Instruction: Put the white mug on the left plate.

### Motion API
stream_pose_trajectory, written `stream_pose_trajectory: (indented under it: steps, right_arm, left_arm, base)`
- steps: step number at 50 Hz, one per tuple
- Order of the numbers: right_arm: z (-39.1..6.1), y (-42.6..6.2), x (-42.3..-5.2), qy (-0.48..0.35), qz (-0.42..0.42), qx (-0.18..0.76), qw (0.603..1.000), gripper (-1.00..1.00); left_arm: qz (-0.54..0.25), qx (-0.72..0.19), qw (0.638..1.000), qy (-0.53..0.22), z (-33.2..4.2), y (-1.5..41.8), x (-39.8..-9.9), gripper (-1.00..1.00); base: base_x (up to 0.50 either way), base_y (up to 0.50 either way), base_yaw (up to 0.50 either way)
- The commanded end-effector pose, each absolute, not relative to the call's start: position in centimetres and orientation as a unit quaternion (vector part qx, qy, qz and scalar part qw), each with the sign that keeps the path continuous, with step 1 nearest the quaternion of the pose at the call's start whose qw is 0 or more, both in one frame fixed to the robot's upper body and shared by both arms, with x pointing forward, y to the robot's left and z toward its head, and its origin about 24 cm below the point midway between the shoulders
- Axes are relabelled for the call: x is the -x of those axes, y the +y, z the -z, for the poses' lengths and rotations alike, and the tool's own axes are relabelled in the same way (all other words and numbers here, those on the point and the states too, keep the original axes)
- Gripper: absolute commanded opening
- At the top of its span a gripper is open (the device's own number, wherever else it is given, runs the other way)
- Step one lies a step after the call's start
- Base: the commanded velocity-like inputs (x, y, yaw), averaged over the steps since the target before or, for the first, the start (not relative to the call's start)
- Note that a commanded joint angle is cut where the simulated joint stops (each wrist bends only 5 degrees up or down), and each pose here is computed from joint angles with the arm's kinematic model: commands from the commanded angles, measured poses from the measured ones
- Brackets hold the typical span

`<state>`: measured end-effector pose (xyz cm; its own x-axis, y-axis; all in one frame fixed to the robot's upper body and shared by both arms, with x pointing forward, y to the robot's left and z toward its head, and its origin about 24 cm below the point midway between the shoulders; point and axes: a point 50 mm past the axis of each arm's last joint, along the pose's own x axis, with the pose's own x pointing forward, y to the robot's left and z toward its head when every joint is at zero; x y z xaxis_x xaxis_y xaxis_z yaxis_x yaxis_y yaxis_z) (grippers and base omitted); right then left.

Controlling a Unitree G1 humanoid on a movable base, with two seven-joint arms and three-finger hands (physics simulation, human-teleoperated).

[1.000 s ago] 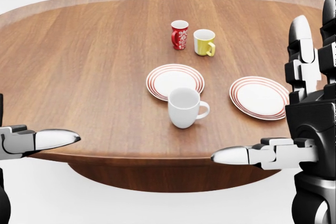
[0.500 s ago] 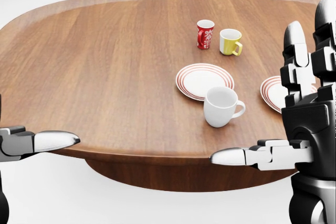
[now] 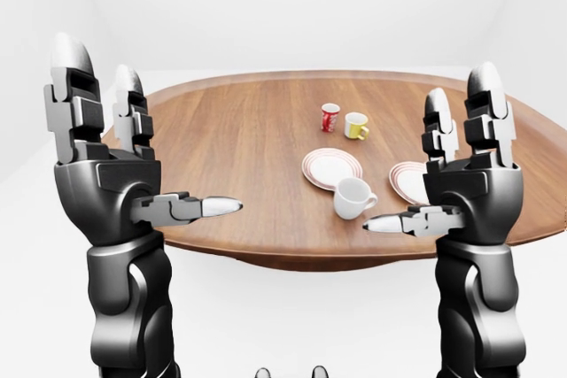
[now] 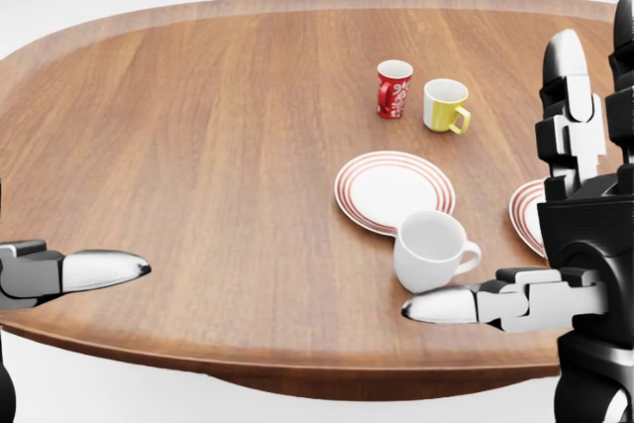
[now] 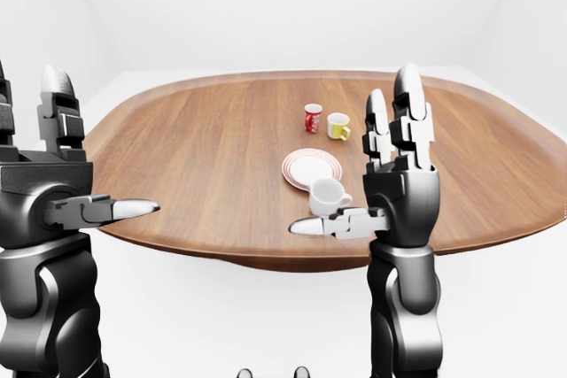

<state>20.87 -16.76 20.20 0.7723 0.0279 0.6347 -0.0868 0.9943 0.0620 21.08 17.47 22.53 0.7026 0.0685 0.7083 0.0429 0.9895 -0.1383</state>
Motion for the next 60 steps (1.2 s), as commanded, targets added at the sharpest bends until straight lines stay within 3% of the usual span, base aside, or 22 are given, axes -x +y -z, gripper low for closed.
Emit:
stream_pose_trajectory:
  steps: [1,45,60]
  right_arm:
    - [-20.3,-16.8,-20.7,-0.34,-0.036,-0.053,0.938,1.0]
    - [-19.8,-16.3,-21.0,-0.326,-0.046,-0.039,0.943,1.0]
    - [-19.3,-15.6,-21.2,-0.313,-0.063,-0.018,0.947,1.0]
  left_arm:
    - [-0.006,0.073,0.919,-0.387,-22.6,17.5,-21.1,1.0]
    - [-0.003,0.075,0.92,-0.384,-22.4,17.4,-21.0,1.0]
    - [-0.003,0.075,0.92,-0.384,-22.4,17.5,-21.0,1.0]
  base:
    - [0.5,0.0,0.0]
    - [0.5,0.0,0.0]
    - [0.04,0.0,0.0]
